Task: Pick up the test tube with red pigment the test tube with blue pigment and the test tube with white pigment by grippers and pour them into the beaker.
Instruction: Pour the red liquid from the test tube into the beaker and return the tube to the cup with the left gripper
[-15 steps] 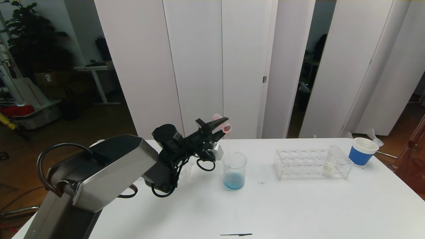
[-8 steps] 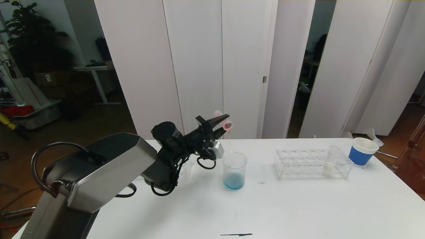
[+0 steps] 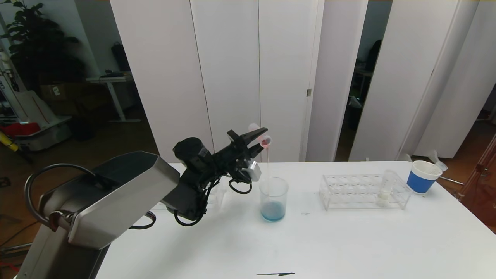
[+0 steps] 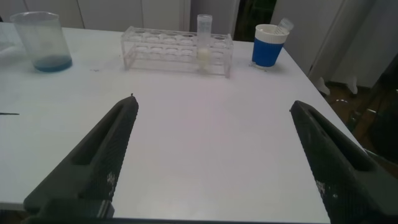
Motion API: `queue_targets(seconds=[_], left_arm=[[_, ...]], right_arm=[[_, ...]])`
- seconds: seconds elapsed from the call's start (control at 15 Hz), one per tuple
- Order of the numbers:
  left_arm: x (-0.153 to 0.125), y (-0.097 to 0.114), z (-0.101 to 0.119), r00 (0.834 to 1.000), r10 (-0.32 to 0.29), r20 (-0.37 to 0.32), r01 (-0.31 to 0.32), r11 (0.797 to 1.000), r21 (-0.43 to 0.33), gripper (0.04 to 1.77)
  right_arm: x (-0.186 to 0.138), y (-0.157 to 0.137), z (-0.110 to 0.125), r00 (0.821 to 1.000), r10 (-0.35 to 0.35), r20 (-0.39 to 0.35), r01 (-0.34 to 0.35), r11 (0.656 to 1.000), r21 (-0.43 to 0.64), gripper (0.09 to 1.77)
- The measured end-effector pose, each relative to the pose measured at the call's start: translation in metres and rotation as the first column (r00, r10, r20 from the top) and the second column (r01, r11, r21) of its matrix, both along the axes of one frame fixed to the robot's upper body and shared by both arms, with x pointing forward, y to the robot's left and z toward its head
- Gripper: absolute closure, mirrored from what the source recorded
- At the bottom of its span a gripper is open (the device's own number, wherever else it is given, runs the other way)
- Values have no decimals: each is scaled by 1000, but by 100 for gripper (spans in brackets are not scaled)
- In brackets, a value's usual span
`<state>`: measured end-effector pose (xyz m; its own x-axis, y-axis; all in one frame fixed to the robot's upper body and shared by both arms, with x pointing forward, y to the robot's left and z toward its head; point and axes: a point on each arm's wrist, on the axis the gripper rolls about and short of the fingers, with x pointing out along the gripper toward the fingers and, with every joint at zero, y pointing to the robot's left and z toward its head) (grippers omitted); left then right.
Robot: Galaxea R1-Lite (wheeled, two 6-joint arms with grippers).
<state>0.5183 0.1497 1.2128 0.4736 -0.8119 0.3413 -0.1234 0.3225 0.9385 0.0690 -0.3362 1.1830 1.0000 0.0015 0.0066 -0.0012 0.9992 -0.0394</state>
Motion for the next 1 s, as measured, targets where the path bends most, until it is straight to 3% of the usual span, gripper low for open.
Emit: queue_targets(seconds=[1.0], left_arm=[[-2, 0, 9, 1000, 1, 25, -1, 1000, -4, 123]], right_arm=[[0, 0, 0, 1000, 0, 0, 0, 1000, 0, 11]])
